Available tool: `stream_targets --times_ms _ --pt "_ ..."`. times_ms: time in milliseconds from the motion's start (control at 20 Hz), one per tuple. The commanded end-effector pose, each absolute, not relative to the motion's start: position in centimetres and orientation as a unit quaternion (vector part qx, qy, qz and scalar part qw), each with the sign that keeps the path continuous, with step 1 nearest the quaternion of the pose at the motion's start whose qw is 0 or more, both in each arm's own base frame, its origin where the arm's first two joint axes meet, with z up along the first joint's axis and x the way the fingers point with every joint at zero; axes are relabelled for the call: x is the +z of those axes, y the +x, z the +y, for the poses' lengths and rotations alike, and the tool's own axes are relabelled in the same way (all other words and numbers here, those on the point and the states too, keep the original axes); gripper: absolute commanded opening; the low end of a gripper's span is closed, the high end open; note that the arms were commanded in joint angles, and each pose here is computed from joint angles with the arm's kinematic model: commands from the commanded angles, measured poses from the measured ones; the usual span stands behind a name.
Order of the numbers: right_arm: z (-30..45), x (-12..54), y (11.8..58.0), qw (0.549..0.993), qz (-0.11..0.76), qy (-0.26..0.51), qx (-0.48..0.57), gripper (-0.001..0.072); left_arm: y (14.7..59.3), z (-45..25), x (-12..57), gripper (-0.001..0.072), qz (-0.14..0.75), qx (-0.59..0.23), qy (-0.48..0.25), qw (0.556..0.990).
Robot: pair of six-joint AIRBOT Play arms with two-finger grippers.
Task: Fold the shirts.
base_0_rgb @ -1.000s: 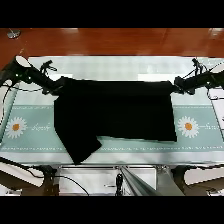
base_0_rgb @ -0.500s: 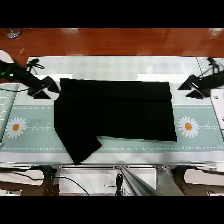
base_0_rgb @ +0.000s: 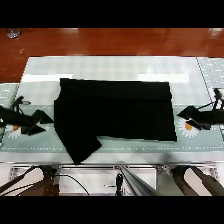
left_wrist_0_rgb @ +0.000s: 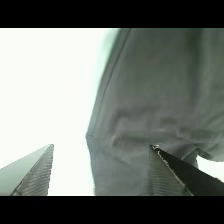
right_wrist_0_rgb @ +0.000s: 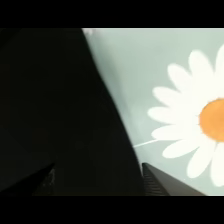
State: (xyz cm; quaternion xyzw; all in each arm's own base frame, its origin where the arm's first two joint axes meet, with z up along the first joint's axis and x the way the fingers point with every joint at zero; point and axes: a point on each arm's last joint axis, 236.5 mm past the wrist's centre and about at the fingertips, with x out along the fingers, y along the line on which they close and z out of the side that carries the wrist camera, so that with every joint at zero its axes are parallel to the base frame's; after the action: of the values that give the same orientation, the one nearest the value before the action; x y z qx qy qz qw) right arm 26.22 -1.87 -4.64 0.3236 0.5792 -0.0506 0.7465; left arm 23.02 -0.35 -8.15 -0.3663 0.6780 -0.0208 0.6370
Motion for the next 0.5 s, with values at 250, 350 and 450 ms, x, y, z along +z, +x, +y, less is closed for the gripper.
stream_targets --times_ms 250,350,450 --pt "0.8 -4.6 26.1 0.745 0.552 0.374 -0.021 0.0618 21.2 -5.7 -10.0 0.0701 0.661 -0.078 -0.397 0.632" --pt "1.2 -4.3 26.2 0.742 0.551 0.382 -0.016 0.0618 19.5 -7.9 -10.1 0.0701 0.686 -0.113 -0.373 0.615" --pt "1.2 -4.2 26.0 0.741 0.557 0.376 -0.014 0.0618 18.0 -9.3 -10.1 0.07 0.704 -0.142 -0.352 0.6"
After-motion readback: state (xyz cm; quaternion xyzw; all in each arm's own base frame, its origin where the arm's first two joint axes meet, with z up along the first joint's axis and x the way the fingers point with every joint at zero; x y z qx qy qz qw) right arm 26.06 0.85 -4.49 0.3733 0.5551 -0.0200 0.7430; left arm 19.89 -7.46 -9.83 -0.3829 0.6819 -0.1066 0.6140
